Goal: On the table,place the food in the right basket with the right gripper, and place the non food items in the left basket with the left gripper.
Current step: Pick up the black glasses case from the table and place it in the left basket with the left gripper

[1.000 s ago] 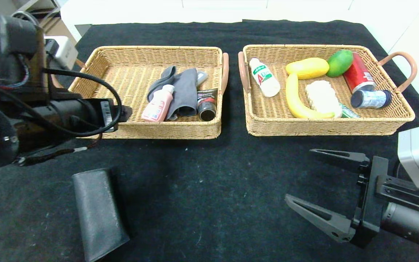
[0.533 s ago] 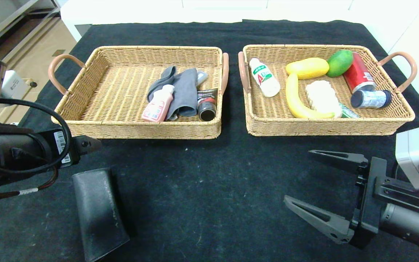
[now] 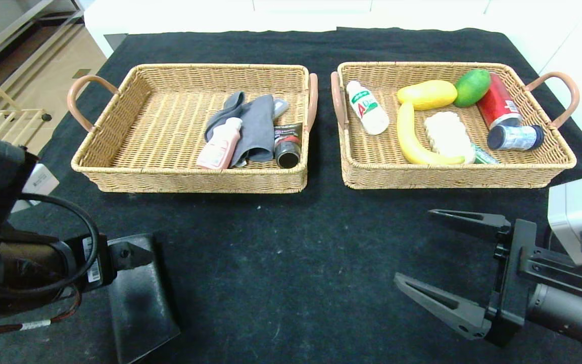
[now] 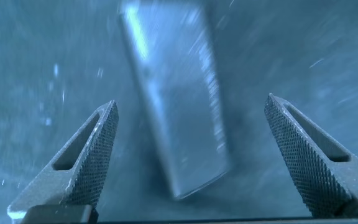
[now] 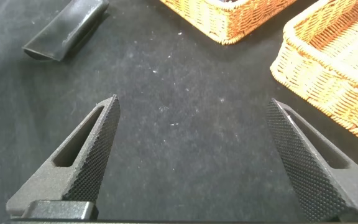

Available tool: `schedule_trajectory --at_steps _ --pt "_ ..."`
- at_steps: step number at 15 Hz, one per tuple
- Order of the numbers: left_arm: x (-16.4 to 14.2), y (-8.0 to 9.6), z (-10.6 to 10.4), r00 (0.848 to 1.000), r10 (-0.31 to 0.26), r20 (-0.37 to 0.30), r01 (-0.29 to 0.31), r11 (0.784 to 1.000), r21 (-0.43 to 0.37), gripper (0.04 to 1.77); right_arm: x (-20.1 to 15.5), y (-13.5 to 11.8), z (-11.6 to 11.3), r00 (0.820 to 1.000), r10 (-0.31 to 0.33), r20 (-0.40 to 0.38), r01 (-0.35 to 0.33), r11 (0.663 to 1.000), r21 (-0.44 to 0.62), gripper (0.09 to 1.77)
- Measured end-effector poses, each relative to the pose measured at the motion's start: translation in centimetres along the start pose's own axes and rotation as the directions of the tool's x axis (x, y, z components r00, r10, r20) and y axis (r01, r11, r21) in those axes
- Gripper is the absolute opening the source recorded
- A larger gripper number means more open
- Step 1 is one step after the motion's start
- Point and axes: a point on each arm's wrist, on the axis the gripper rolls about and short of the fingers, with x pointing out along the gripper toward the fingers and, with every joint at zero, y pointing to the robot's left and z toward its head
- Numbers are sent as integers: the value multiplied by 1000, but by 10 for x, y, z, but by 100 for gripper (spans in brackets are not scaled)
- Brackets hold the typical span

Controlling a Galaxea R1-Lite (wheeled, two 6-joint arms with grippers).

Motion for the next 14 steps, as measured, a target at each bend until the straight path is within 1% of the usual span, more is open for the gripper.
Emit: schedule_trajectory --at_steps 1,2,4,9,12,14 --pt "4 2 -6 1000 0 -29 0 1000 8 170 0 0 -1 1000 0 -2 0 1000 -4 171" --pt "8 3 -10 998 -12 -62 12 1000 11 171 0 0 -1 1000 -1 -3 1 1000 -5 171" --pt "14 6 -14 996 -25 -85 25 1000 -2 171 0 0 -1 1000 -1 -3 1 1000 -5 171" --pt "24 11 -17 997 -23 -76 21 1000 -23 171 1 0 -2 1000 2 -10 -2 1000 -4 171" --pt "28 8 -16 998 -30 -63 28 999 -28 171 2 1 -3 1000 7 -13 -7 1000 -11 171" --pt "32 7 -16 997 -25 -68 23 999 -27 172 2 1 -4 1000 8 -16 -8 1000 -11 171"
